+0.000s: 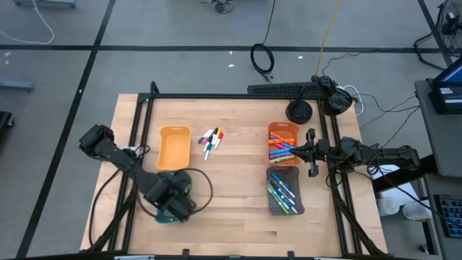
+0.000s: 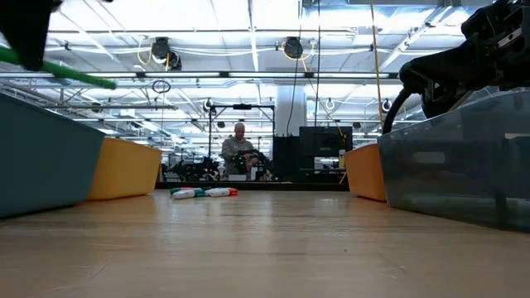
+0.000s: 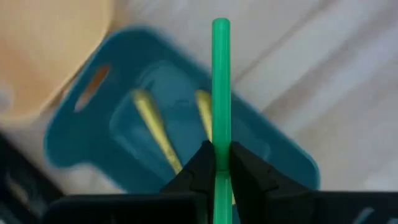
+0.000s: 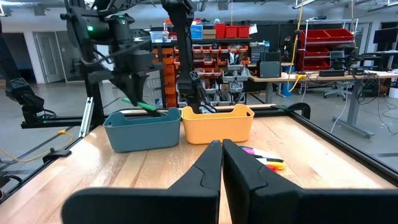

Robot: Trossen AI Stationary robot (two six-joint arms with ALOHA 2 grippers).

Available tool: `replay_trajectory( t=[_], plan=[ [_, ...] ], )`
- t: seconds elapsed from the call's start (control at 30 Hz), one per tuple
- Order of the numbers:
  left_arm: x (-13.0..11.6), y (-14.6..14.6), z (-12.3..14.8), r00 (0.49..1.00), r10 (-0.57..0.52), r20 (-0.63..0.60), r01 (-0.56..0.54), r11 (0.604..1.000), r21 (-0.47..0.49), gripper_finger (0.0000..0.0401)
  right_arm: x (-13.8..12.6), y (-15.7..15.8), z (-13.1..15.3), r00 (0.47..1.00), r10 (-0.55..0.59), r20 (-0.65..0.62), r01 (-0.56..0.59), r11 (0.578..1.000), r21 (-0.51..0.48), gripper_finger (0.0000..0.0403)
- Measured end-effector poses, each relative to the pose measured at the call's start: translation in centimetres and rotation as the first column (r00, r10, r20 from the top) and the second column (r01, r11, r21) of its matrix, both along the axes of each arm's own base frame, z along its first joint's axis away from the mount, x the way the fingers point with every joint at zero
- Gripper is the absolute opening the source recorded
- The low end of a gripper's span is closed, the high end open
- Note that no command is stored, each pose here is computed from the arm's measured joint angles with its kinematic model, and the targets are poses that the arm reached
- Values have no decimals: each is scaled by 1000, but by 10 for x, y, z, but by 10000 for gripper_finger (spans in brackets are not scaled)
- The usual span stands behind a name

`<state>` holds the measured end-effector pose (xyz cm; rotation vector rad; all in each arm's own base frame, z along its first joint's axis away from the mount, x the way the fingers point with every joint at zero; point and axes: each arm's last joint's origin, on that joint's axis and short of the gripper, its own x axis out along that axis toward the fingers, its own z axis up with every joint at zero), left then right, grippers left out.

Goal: Pick & Place Markers
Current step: Put the green pen into the blue bin

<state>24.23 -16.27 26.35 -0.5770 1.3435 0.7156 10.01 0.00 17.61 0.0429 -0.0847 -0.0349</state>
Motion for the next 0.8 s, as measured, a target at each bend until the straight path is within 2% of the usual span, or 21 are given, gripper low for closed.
replay_trajectory(
  t=[0.13, 0.27, 0.4, 0.63, 0.8],
  plan=[
    [-12, 0, 0, 974, 226, -33, -224, 973, 57, 29, 0, 0, 0, 1000, 0, 0, 0, 1000, 0, 4],
    [-16, -4, -3, 938, 346, -33, -342, 936, 88, 35, 0, 0, 0, 1000, 0, 0, 0, 1000, 0, 4],
    [-21, -4, -5, 879, 471, -72, -459, 878, 137, 42, 0, 0, 0, 1000, 0, 0, 0, 1000, 0, 4],
    [-21, -7, -7, 885, 464, -44, -454, 880, 141, 29, 0, 0, 0, 1000, 0, 0, 0, 1000, 0, 4],
    [-20, -5, -13, 886, 464, -31, -455, 878, 149, 39, 0, 0, 0, 1000, 0, 0, 0, 1000, 0, 4]
  ],
)
